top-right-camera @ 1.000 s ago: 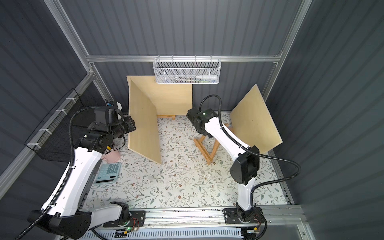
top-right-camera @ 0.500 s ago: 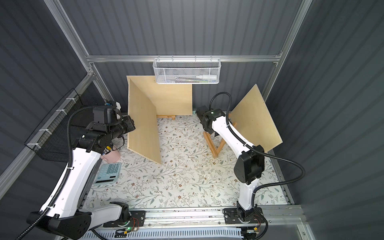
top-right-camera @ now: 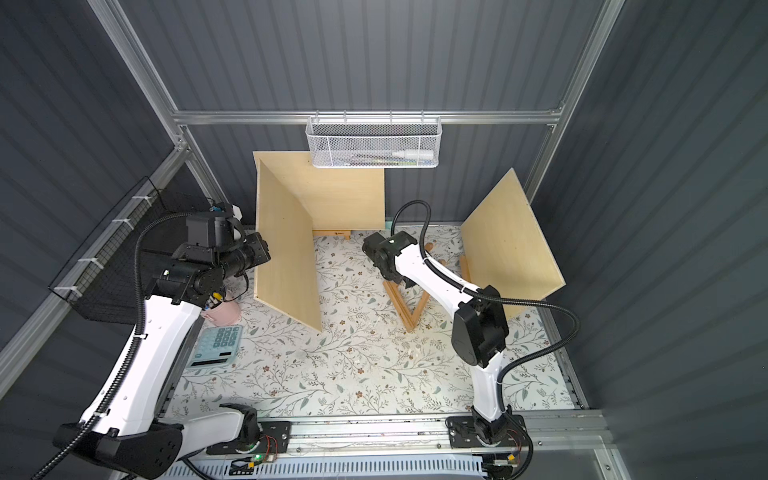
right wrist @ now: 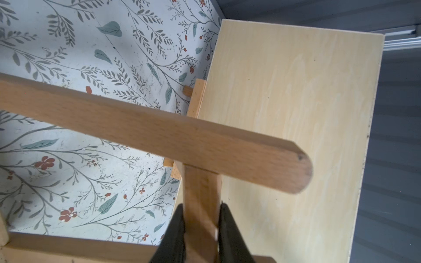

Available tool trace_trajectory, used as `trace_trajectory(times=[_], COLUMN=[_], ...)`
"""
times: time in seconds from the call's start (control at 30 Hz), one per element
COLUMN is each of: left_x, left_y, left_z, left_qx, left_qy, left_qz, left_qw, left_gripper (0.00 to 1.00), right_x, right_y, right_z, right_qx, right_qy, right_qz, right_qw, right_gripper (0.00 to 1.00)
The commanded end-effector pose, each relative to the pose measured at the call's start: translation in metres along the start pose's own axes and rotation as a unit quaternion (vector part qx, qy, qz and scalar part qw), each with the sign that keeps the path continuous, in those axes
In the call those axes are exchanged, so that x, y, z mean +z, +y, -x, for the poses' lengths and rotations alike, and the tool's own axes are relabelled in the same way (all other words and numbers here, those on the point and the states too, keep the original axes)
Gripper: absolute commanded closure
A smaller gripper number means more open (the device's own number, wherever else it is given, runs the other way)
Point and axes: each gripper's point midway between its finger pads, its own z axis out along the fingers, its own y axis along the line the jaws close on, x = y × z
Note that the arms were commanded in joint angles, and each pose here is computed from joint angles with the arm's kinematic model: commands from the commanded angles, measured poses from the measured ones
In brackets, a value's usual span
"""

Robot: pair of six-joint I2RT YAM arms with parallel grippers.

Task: Assemble the easel
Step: Place the easel at the center of the board.

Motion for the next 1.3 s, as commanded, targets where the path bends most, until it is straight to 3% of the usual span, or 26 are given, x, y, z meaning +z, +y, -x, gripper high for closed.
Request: trace_trajectory(times=[0.0,0.27,0.43,0.63,0.9,1.1,1.27], left_x=[-0.052,-0.054,-0.057,-0.056,-0.054,-0.068,-0.076], left_y=[-0.03,-0.025,-0.023,-0.035,-0.114,-0.166,-0.185], left_z=[0.077,0.07,0.064,0.053,0.013,-0.006,-0.014], left_qx=[-0.026,-0.041,-0.054,-0.079,-0.064,-0.044,-0.011], left_qy=[-0.145,-0.135,-0.121,-0.098,-0.072,-0.087,-0.11], left_qz=[-0.067,-0.059,-0.057,-0.07,-0.095,-0.098,-0.088], left_qw=[0.987,0.988,0.99,0.99,0.991,0.99,0.99], left_gripper=[1.0,1.0,1.0,1.0,1.0,1.0,1.0], right_x=[0.007,-0.007,-0.03,-0.057,-0.092,-0.095,-0.055], right_y=[0.045,0.08,0.09,0.078,0.004,-0.026,-0.043], right_z=[-0.011,0.0,0.014,0.031,0.048,0.036,0.006], right_qx=[0.026,0.089,0.129,0.164,0.218,0.244,0.34], right_qy=[0.045,0.052,0.034,0.0,-0.09,-0.102,-0.062], right_qz=[0.078,0.186,0.26,0.309,0.29,0.3,0.372], right_qw=[0.996,0.977,0.956,0.937,0.928,0.917,0.861], right_gripper=[0.96,0.86,0.54,0.38,0.28,0.23,0.25])
